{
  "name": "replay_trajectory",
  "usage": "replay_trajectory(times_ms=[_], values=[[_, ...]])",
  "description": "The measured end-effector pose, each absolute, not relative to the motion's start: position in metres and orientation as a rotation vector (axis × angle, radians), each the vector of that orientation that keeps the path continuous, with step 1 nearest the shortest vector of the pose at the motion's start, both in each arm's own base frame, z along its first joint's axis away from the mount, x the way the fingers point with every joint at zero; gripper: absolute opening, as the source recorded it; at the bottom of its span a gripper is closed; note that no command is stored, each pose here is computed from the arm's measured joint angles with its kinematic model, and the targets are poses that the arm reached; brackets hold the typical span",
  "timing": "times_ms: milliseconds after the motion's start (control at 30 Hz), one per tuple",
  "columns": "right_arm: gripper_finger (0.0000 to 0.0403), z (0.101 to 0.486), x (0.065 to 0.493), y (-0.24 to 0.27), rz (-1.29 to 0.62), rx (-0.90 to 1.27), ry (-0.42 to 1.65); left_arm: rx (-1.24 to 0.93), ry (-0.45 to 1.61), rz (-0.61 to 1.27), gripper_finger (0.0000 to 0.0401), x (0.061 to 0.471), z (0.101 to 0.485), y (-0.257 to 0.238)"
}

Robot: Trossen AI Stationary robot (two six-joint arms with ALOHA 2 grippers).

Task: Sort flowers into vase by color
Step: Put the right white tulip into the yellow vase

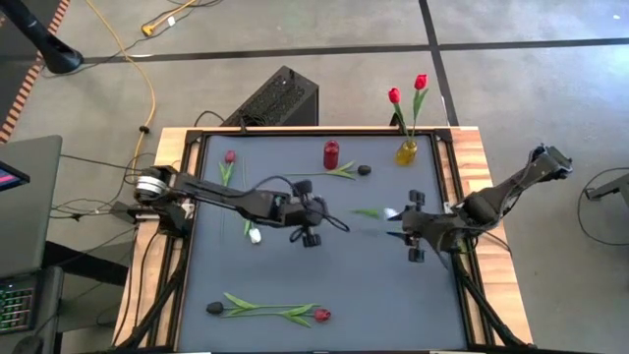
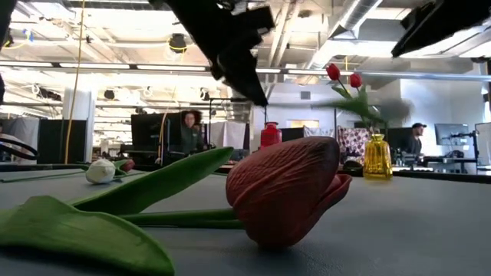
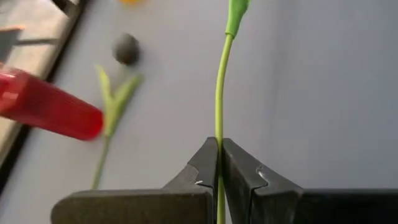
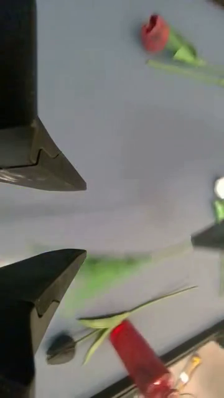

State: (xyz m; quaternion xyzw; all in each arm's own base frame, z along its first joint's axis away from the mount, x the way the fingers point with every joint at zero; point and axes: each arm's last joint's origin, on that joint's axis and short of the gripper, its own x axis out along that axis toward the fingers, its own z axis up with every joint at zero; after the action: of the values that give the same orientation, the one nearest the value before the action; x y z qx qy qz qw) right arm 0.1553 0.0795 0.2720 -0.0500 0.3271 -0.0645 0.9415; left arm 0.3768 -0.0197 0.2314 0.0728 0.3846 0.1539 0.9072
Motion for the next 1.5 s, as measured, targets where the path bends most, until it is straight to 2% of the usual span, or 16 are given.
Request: replay_trajectory(times_ms=[233, 367, 600, 700, 833, 967, 1200, 1500], values=[[0.0187, 0.274, 0.145, 0.091, -0.078, -0.130, 0.596, 0.023, 0.407, 0.336, 0.0000, 0.336, 0.267, -0.003], [0.0187, 0.277, 0.147, 0.096, -0.071, -0.139, 0.550, -0.077, 0.174, 0.328, 0.0000, 0.314, 0.273, 0.004], [0.0187, 0.285, 0.175, 0.098, -0.287, -0.247, 0.285, -0.182, -0.138, 0.119, 0.0000, 0.300, 0.270, 0.002], [0.0186, 0.283, 0.190, 0.089, -0.258, -0.277, 0.188, -0.190, -0.179, 0.056, 0.0000, 0.305, 0.268, -0.002], [0.0181, 0.291, 0.205, 0.063, -0.117, -0.226, -0.018, -0.188, -0.221, -0.010, 0.0000, 0.315, 0.263, -0.006], [0.0180, 0.297, 0.213, 0.037, 0.013, -0.159, -0.139, -0.181, -0.277, -0.062, 0.0000, 0.323, 0.261, -0.008], [0.0179, 0.301, 0.225, 0.013, 0.150, -0.087, -0.252, -0.175, -0.317, -0.101, 0.0000, 0.339, 0.260, -0.009], [0.0179, 0.295, 0.238, 0.007, 0.146, -0.073, -0.290, -0.173, -0.307, -0.121, 0.0000, 0.347, 0.262, -0.010]])
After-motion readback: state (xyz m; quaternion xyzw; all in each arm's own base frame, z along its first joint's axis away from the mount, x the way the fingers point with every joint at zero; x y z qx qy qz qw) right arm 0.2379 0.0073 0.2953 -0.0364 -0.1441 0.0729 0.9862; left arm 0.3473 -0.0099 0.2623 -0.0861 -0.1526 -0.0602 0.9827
